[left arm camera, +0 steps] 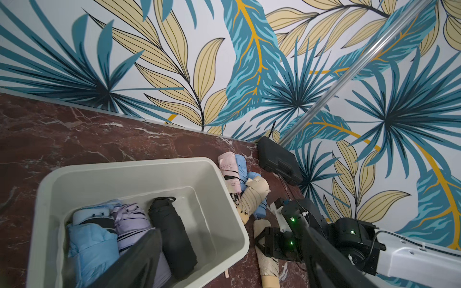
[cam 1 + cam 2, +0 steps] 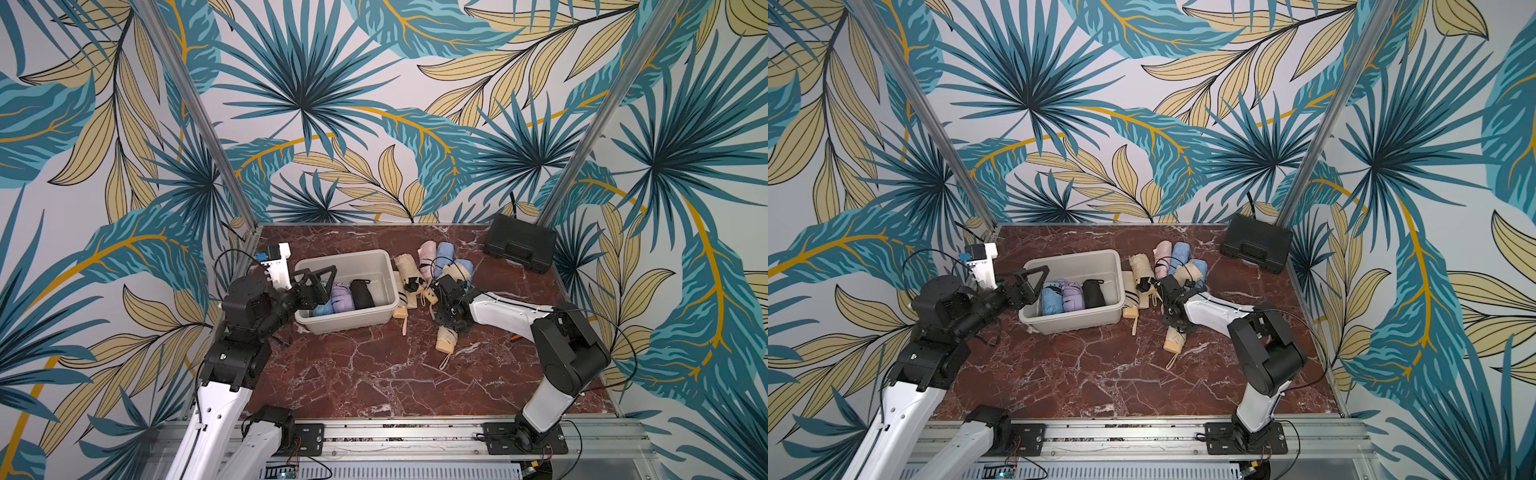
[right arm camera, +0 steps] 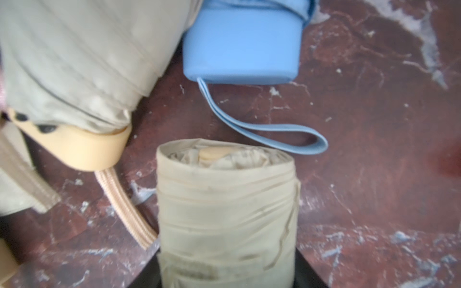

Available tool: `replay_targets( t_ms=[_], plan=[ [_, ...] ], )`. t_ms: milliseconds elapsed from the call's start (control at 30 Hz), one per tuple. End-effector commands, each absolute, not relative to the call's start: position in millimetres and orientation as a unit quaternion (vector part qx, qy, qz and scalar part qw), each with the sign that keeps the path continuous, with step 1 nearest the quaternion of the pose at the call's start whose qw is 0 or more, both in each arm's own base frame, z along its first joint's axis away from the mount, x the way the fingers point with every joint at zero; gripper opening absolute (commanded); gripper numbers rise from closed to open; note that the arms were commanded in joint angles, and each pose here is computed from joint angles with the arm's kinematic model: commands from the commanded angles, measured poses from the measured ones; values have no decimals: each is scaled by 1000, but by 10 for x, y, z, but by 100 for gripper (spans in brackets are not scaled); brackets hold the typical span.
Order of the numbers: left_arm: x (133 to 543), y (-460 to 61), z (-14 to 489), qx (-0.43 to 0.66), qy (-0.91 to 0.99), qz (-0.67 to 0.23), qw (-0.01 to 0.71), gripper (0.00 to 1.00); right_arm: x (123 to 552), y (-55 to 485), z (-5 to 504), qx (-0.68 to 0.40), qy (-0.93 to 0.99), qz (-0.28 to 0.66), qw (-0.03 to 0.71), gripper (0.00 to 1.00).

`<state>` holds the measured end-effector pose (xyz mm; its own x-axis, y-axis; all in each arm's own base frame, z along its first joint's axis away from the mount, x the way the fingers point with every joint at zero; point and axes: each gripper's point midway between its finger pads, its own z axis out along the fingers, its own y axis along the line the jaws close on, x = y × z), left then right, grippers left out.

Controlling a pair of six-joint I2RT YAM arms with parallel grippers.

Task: Put the umbrella into the storage box
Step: Pick up the umbrella from the center of the board.

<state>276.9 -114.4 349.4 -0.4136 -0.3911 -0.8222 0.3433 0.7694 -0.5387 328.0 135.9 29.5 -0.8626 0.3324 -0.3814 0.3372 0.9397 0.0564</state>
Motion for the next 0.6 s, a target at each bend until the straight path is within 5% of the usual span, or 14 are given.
replay_targets(
  t_ms=[0, 333, 567],
  plan=[
    [2805, -1357, 3705, 29, 754, -333, 565, 91, 3160, 1296, 477, 200, 957, 12, 208, 52],
    [2731, -2356, 3902, 107, 714, -332, 607, 89, 2840, 1038, 1257, 264, 919, 73, 284, 48],
    [2633, -2938, 3698, 157, 728, -371, 554, 96, 2737, 892, 2100, 278, 881, 124, 362, 47]
  ],
)
